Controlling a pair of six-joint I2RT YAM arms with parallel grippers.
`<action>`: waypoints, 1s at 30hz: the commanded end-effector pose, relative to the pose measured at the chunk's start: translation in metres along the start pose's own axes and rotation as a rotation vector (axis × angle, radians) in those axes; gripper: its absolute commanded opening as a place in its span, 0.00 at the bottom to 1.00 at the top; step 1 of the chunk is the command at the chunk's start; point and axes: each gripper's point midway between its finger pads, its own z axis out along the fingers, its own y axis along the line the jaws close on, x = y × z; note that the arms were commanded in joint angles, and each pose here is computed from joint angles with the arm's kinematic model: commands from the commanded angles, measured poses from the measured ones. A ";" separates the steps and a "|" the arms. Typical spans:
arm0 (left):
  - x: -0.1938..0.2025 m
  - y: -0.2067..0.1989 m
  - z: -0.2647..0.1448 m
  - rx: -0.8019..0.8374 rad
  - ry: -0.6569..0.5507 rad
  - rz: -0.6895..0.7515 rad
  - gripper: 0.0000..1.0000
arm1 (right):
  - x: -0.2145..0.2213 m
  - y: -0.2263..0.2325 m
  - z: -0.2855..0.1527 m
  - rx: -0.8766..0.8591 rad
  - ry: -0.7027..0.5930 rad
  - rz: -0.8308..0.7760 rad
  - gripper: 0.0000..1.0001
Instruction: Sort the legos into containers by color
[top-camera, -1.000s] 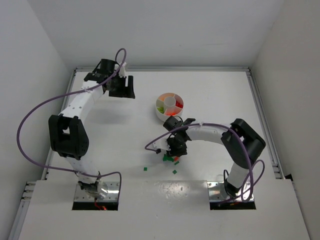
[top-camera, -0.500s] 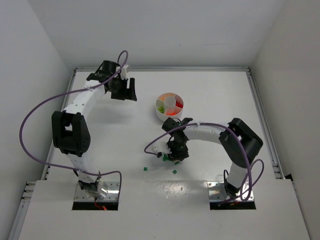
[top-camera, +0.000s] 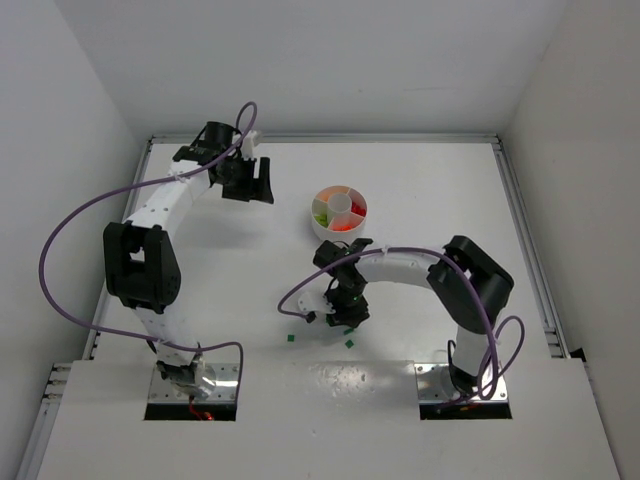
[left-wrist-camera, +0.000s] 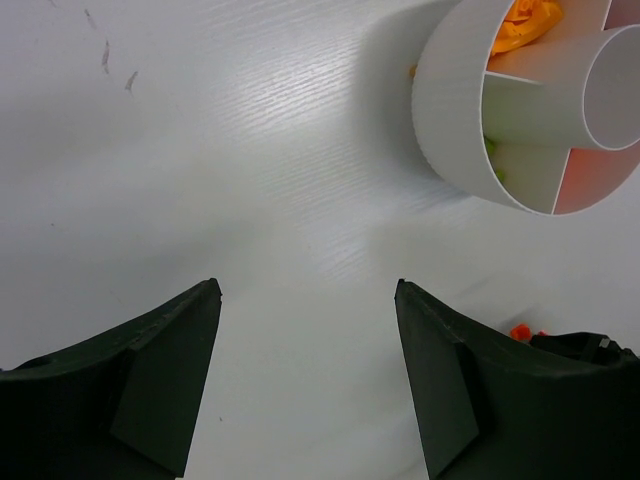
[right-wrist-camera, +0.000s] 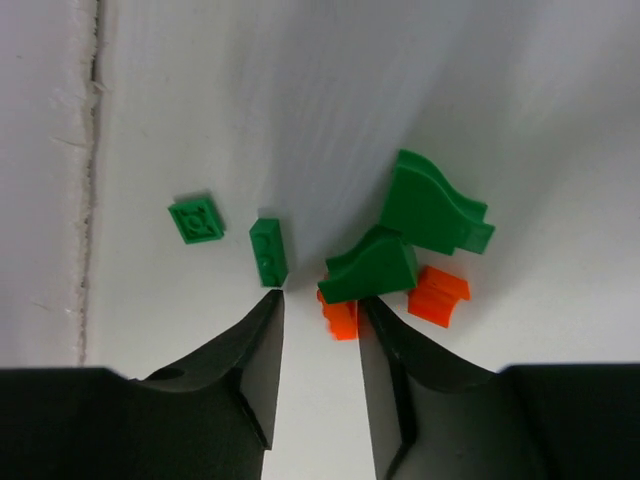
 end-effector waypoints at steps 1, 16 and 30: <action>-0.012 -0.003 -0.015 0.011 -0.045 0.014 0.76 | 0.009 0.023 0.023 -0.118 0.011 0.006 0.35; -0.011 -0.002 -0.016 0.010 -0.028 0.046 0.76 | 0.003 -0.003 -0.016 0.072 -0.035 0.223 0.00; -0.019 -0.003 -0.019 0.010 -0.052 0.065 0.76 | -0.025 -0.140 -0.180 0.498 -0.290 0.461 0.00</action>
